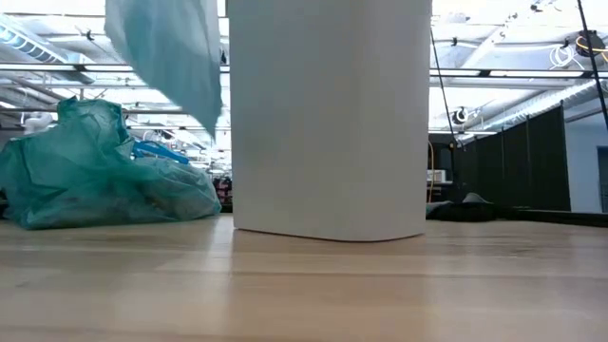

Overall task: Place trash/remove bag and relplace
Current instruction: Insert the new blue trash bag into the trash bin

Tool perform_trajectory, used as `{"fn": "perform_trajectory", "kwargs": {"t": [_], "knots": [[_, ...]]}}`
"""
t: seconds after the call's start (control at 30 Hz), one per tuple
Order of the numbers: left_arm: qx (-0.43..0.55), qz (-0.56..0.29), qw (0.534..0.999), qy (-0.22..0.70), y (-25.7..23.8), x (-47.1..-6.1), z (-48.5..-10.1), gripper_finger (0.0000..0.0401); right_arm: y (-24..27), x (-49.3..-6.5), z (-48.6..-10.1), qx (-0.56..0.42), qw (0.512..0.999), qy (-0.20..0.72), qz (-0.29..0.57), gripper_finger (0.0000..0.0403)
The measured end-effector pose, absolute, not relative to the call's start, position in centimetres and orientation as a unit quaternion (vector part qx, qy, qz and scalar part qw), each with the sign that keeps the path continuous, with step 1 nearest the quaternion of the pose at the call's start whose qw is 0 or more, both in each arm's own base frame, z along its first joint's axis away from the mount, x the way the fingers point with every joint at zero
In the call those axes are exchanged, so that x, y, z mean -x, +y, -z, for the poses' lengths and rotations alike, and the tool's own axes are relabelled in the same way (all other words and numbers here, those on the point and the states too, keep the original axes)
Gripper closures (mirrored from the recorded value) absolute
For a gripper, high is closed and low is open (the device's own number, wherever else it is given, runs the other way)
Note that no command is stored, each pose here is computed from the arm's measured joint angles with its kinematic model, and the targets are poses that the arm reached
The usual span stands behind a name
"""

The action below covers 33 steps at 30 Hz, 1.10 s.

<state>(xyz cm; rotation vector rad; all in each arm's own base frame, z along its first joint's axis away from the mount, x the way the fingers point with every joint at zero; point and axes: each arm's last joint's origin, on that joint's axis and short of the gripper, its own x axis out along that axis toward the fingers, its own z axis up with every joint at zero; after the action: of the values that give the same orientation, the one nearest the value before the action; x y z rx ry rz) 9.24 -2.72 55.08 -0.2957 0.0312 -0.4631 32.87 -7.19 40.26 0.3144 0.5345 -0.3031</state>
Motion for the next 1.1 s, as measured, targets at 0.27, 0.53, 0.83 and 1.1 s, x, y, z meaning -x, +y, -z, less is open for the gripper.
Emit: {"fn": "perform_trajectory", "kwargs": {"t": [0.27, 0.53, 0.83, 1.1], "knots": [[0.053, 0.285, 0.945, -0.152, -3.0, -9.4, -58.0, 0.0401, -4.9, -30.3, -44.1, -0.128, 0.969, 0.18, 0.11, 0.0241], [-0.048, 0.318, 0.894, -0.311, -4.1, -13.4, -60.1, 0.0401, -1.8, -29.3, -46.3, -0.094, 0.987, 0.116, 0.052, 0.0241], [-0.079, 0.354, 0.851, -0.38, -4.9, -17.1, -61.9, 0.0401, 0.4, -29.2, -46.8, -0.081, 0.991, 0.101, 0.015, 0.0241], [-0.158, 0.3, 0.832, -0.439, -4.0, -17.5, -64.6, 0.0401, 5.0, -28.7, -47.7, -0.008, 0.998, 0.058, -0.024, 0.0246]]}}
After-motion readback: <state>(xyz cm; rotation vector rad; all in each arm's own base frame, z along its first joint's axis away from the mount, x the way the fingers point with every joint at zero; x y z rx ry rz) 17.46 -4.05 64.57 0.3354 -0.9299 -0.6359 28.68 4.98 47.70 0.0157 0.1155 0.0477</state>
